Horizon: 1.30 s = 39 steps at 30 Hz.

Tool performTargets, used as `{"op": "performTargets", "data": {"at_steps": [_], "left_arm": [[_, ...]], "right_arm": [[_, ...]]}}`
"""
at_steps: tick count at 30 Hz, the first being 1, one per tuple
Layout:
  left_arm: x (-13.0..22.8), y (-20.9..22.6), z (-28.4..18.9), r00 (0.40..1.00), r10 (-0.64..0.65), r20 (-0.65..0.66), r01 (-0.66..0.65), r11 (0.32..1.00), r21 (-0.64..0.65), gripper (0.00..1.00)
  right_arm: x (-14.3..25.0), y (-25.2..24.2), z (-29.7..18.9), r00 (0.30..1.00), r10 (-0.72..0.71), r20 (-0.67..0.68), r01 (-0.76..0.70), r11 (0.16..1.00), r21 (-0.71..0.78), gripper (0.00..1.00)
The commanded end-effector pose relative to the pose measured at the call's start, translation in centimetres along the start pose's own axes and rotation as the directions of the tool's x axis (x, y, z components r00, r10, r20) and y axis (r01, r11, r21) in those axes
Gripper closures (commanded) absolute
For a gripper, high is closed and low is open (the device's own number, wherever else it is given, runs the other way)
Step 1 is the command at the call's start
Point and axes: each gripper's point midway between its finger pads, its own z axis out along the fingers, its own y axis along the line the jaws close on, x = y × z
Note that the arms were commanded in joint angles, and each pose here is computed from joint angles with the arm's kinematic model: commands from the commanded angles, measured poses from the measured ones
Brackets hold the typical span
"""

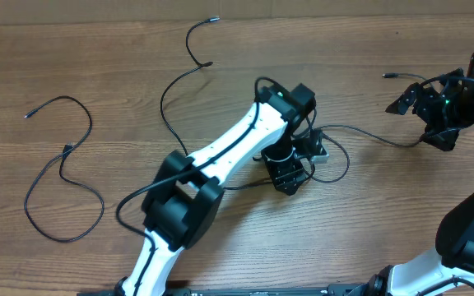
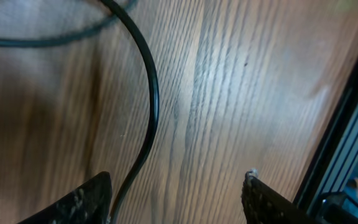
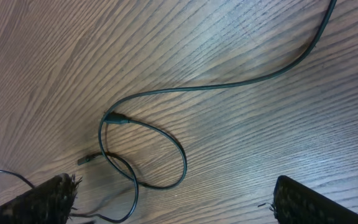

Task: Untangle cables
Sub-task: 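Move the left gripper to the middle cable and grasp it, then lift the cable with the left gripper and pull it toward the top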

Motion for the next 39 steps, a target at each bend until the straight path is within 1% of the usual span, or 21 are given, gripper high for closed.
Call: {"op": "performTargets", "data": {"at_steps": [1,6,10,12,13,15,16,18,20,21,22,24,26,28,32,33,35,36,39], "left_arm": [[-0.4,0.7,2.1,1.0,0.018,-0.018,-0.018,1.0,-0.001,0.35],[-1.8,2.3,3.6,1.0,-0.016,0.021,0.017,0.999,-0.034,0.37],[-2.4,2.5,3.8,0.999,-0.016,0.037,0.017,0.999,-0.048,0.44],[-2.3,2.9,4.0,0.999,-0.023,0.024,0.025,0.996,-0.087,0.49],[-2.2,3.7,4.1,0.998,-0.059,0.008,0.06,0.986,-0.157,0.51],[-2.1,4.5,4.1,0.995,-0.097,-0.005,0.094,0.968,-0.231,0.58],[-2.1,4.8,4.1,0.993,-0.118,-0.006,0.112,0.959,-0.261,0.64],[-2.3,4.8,4.1,0.99,-0.139,0.003,0.134,0.951,-0.278,0.7],[-2.4,4.9,4.1,0.987,-0.161,0.011,0.158,0.946,-0.283,0.83],[-2.4,4.9,4.1,0.984,-0.177,0.015,0.174,0.942,-0.286,0.93],[-2.4,4.9,3.8,0.98,-0.198,0.024,0.196,0.936,-0.291,0.95],[-2.3,5.3,2.7,0.969,-0.244,0.05,0.246,0.915,-0.321,0.96],[-2.4,5.7,0.1,0.954,-0.284,0.097,0.3,0.884,-0.358,0.96],[-2.9,5.4,-3.7,0.939,-0.293,0.178,0.34,0.866,-0.365,0.96],[-4.1,3.7,-13.2,0.891,-0.228,0.392,0.379,0.849,-0.368,0.96],[-4.2,3.0,-16.5,0.865,-0.193,0.463,0.389,0.841,-0.376,0.96],[-3.9,1.9,-21.3,0.816,-0.141,0.561,0.409,0.826,-0.387,0.96],[-3.3,1.1,-24.4,0.779,-0.106,0.618,0.425,0.814,-0.395,0.96],[-1.4,0.1,-29.5,0.703,-0.054,0.709,0.466,0.788,-0.401,0.96]], "right_arm": [[-0.9,0.3,-0.8,0.999,-0.02,0.035,0.02,1.0,-0.001,0.0],[-0.9,0.3,-0.8,0.999,-0.02,0.036,0.02,1.0,-0.001,0.0],[-1.0,0.3,-0.8,0.999,-0.021,0.039,0.021,1.0,-0.002,0.0],[-1.1,0.3,-0.8,0.999,-0.022,0.042,0.022,1.0,-0.002,0.0],[-1.1,0.3,-0.8,0.999,-0.022,0.042,0.023,1.0,-0.002,0.0],[-1.1,0.3,-0.8,0.999,-0.022,0.042,0.023,1.0,-0.002,0.0],[-1.1,0.3,-0.8,0.999,-0.023,0.043,0.023,1.0,-0.003,0.0],[-1.1,0.4,-0.8,0.999,-0.023,0.043,0.023,1.0,-0.003,0.0],[-1.1,0.3,-0.8,0.999,-0.023,0.043,0.023,1.0,-0.002,0.0],[-1.1,0.3,-0.8,0.999,-0.023,0.043,0.023,1.0,-0.002,0.0],[-1.1,0.3,-0.8,0.999,-0.022,0.042,0.023,1.0,-0.002,0.0],[-1.1,0.3,-0.8,0.999,-0.022,0.042,0.023,1.0,-0.002,0.0],[-1.1,0.3,-0.8,0.999,-0.023,0.043,0.023,1.0,-0.003,0.0],[-1.1,0.3,-0.8,0.999,-0.023,0.043,0.023,1.0,-0.003,0.0],[-1.0,0.3,-0.8,0.999,-0.022,0.041,0.022,1.0,-0.003,0.0],[-1.0,0.3,-0.8,0.999,-0.021,0.04,0.022,1.0,-0.002,0.0],[-1.0,0.3,-0.8,0.999,-0.021,0.038,0.021,1.0,-0.002,0.0],[-1.0,0.3,-0.8,0.999,-0.021,0.038,0.021,1.0,-0.002,0.0],[-1.0,0.3,-0.8,0.999,-0.021,0.038,0.021,1.0,-0.002,0.0]]}}
